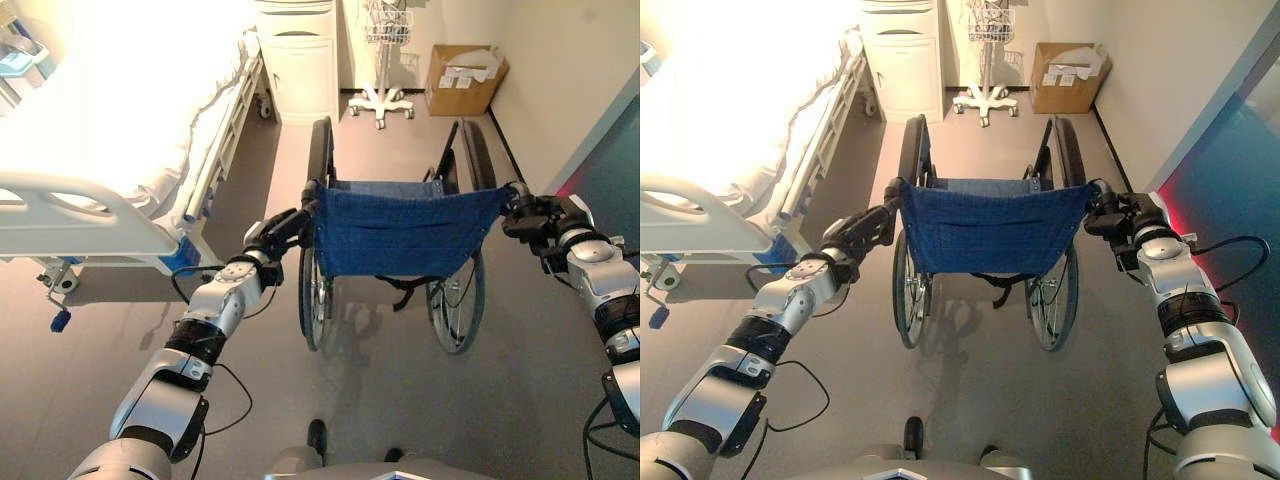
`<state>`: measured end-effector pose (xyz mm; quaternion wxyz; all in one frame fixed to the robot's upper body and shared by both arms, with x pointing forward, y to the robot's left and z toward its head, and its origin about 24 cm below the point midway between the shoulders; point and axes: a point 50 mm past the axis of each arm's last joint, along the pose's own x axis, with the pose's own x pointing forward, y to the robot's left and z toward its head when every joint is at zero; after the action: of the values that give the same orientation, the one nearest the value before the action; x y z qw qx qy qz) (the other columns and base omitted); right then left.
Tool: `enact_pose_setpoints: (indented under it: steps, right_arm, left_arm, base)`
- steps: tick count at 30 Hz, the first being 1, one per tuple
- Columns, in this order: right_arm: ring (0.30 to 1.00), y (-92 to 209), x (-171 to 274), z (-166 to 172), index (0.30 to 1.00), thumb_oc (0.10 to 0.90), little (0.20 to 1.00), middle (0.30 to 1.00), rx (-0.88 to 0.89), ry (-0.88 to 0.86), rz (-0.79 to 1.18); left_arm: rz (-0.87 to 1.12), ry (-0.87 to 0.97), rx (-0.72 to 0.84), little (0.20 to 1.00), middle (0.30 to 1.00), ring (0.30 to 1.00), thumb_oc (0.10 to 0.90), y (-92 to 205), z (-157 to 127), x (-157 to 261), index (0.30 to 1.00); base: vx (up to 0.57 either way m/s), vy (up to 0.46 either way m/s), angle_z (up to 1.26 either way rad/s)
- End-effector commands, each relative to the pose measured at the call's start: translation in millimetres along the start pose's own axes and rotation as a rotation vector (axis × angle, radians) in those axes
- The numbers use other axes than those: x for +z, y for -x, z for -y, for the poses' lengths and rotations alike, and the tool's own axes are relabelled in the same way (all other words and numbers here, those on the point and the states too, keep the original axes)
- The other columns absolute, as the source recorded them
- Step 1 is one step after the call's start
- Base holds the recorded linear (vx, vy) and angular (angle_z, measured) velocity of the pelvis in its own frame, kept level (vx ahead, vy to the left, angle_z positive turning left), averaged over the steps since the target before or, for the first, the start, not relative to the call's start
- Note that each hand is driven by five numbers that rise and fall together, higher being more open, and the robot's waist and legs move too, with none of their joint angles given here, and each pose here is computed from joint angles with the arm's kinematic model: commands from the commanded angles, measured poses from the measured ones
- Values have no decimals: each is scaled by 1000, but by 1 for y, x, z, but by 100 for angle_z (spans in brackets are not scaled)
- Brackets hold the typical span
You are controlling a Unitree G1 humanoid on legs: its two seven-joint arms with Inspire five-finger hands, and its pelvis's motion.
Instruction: Push the wheelchair next to the bed
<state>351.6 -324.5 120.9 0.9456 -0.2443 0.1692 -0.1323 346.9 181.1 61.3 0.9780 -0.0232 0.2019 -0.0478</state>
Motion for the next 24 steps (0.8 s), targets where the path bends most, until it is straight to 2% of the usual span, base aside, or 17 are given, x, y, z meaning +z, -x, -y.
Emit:
enact_pose_setpoints:
  steps: [1, 5, 12, 24]
  right_arm:
    - [300, 11, 116, -61, 300, 400, 300, 300, 215, -16, 443]
    - [300, 12, 117, -63, 300, 400, 300, 300, 221, -16, 443]
    - [300, 12, 111, -77, 300, 400, 300, 300, 252, -2, 431]
    - [300, 17, 121, -103, 300, 400, 300, 300, 350, 17, 456]
  left_arm:
    - [157, -127, -74, 900, 900, 900, 800, 4, 4, 49, 900]
    - [188, -146, -109, 900, 900, 900, 800, 5, 7, 58, 900]
    - [310, -67, -158, 900, 900, 900, 800, 5, 31, 76, 900]
    - [275, -120, -72, 900, 900, 900, 800, -11, 46, 78, 900]
  base:
    - [0, 0, 0]
    - [9, -5, 0]
    - [49, -20, 0]
    - [87, -42, 2]
